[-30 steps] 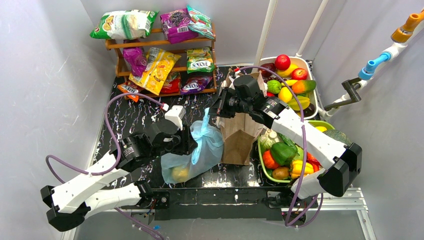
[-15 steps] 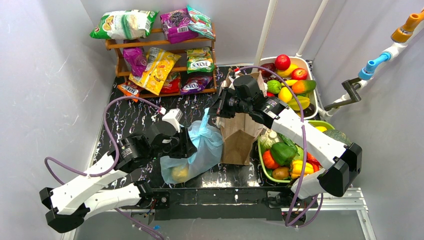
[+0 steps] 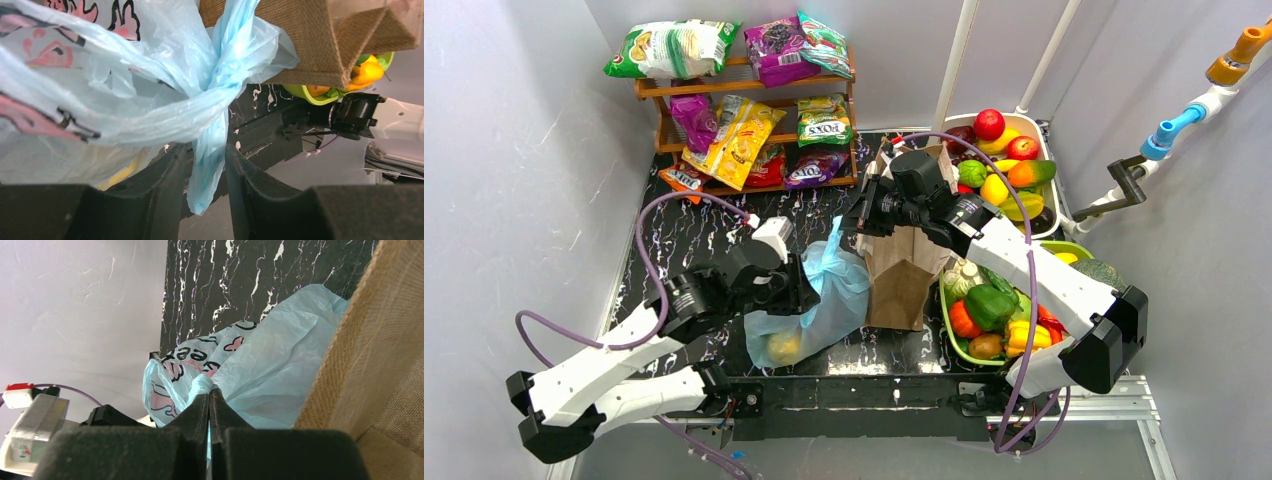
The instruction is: Place the food into the grocery bag and tie it
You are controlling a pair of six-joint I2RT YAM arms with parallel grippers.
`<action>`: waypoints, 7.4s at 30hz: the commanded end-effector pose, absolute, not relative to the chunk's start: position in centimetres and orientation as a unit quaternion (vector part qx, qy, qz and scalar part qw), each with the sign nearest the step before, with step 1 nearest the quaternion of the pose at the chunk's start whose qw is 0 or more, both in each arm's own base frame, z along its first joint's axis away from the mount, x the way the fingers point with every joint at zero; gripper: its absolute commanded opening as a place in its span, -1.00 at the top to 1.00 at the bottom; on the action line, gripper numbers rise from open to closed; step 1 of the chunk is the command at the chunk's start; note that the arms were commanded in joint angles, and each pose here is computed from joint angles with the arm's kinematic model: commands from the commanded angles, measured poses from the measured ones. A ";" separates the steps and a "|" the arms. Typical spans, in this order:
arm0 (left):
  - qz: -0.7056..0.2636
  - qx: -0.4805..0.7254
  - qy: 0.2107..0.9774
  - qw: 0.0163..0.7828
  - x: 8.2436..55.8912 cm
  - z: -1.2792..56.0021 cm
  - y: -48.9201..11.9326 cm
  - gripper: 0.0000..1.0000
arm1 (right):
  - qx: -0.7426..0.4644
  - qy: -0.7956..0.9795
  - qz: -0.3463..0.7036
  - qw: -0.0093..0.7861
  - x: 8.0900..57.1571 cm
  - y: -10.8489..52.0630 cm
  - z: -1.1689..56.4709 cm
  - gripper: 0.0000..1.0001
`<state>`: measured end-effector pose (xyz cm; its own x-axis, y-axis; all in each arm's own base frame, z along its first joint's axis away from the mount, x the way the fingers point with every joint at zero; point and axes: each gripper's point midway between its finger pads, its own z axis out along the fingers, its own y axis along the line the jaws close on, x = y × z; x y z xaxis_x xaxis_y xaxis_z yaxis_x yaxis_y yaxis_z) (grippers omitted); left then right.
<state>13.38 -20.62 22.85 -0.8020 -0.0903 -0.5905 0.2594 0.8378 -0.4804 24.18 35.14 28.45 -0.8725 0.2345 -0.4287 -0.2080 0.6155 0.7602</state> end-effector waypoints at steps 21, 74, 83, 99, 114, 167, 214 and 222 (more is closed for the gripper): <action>-0.301 0.061 0.903 0.301 12.4 23.3 -20.6 1.00 | 0.004 0.852 0.445 0.274 24.2 34.8 29.8 0.97; -0.332 -0.049 0.895 0.295 4.4 21.1 -8.2 1.00 | 0.079 0.844 0.430 0.311 30.0 30.3 29.9 0.97; -0.350 -0.041 0.878 0.323 5.5 22.3 -9.0 0.49 | 0.063 0.847 0.436 0.298 29.2 30.5 29.4 0.97; -0.252 0.128 0.884 0.373 13.3 29.7 -17.7 -0.66 | -0.054 0.858 0.420 0.290 26.0 29.9 30.2 0.11; -0.098 0.126 0.891 0.425 20.0 32.8 -17.1 -0.96 | -0.074 0.862 0.356 0.355 23.9 25.0 33.8 -0.32; -0.310 -0.378 0.680 0.546 52.2 16.4 1.7 -0.72 | -0.059 0.890 0.344 0.292 21.1 23.8 27.6 -0.33; -0.487 -0.267 0.570 0.606 43.5 40.8 -3.6 1.00 | -0.048 0.859 0.359 0.362 19.6 21.4 34.7 -0.30; -0.487 -0.171 0.583 0.628 39.6 47.3 -5.9 1.00 | -0.053 0.847 0.352 0.394 19.5 20.4 37.1 -0.32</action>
